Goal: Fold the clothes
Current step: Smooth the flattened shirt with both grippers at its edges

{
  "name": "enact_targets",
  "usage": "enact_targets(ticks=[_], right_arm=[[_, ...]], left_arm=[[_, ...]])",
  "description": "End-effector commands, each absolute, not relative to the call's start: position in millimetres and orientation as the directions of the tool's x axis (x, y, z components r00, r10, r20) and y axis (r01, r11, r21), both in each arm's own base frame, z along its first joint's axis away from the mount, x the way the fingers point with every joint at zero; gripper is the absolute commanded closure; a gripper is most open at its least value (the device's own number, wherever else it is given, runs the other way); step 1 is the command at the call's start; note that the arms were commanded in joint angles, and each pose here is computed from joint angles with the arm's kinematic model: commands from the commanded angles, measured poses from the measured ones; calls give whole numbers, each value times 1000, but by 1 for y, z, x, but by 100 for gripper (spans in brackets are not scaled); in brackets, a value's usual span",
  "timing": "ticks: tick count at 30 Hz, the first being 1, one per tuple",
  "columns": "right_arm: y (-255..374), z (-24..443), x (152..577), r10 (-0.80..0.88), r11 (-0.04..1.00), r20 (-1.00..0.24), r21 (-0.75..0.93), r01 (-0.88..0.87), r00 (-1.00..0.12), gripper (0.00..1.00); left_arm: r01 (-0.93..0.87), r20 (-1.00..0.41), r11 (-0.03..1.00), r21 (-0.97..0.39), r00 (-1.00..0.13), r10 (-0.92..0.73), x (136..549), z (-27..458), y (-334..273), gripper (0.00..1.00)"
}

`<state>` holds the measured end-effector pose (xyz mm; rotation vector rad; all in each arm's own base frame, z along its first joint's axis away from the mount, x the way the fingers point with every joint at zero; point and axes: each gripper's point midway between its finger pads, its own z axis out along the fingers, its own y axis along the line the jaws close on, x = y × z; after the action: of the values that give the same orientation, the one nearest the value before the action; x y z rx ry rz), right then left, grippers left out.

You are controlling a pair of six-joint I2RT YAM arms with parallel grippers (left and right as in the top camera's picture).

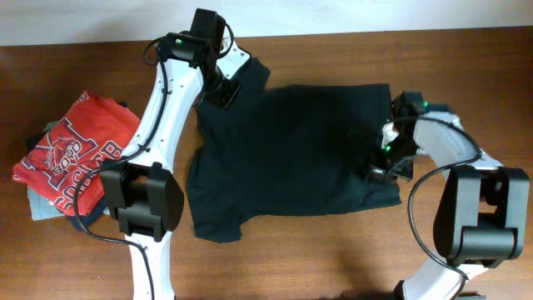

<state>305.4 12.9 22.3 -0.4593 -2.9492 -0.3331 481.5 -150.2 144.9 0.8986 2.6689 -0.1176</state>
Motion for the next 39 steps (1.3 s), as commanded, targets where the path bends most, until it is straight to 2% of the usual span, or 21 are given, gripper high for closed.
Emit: enact_targets(ticks=[1,5,8,14,17,20,22,26,28,33,37,39], right_arm=[[2,3,295,410,894,156,129,430,-899,96],[-22,-16,270,540,841,143,-55,538,-830,96],[-43,-17,235,653,754,159,-229,616,-740,96],[-61,-11,214,713,698,204,-286,656,-670,96],[-64,-12,217,704,710,215,-244,660,-677,96],[-52,-11,240,564,823,213,-73,563,-798,96],[-44,1,257,490,865,165,32,501,-856,96],[-39,39,287,462,876,17,147,460,-886,93],[-39,77,305,457,880,-121,209,428,-881,83],[-39,132,316,448,888,-299,256,382,-842,41],[-37,154,314,443,892,-363,276,359,-820,28],[-34,160,312,441,891,-369,292,349,-818,27]], left_arm=[[627,-359,778,25,-721,592,482,154,-157,82],[627,-358,779,25,-722,592,482,154,-156,82],[627,-356,779,23,-723,593,481,154,-156,82],[627,-356,779,24,-723,592,481,154,-156,81],[627,-356,779,24,-723,593,481,154,-156,81],[624,-353,781,33,-723,593,482,154,-154,80],[623,-352,781,34,-724,593,481,155,-154,80],[621,-351,783,37,-725,592,476,163,-151,72],[585,-337,806,93,-743,578,474,175,-138,71],[433,-370,859,274,-777,510,470,225,-100,71],[305,-445,883,357,-775,448,451,281,-74,66],[251,-489,900,356,-770,409,436,307,-65,64]])
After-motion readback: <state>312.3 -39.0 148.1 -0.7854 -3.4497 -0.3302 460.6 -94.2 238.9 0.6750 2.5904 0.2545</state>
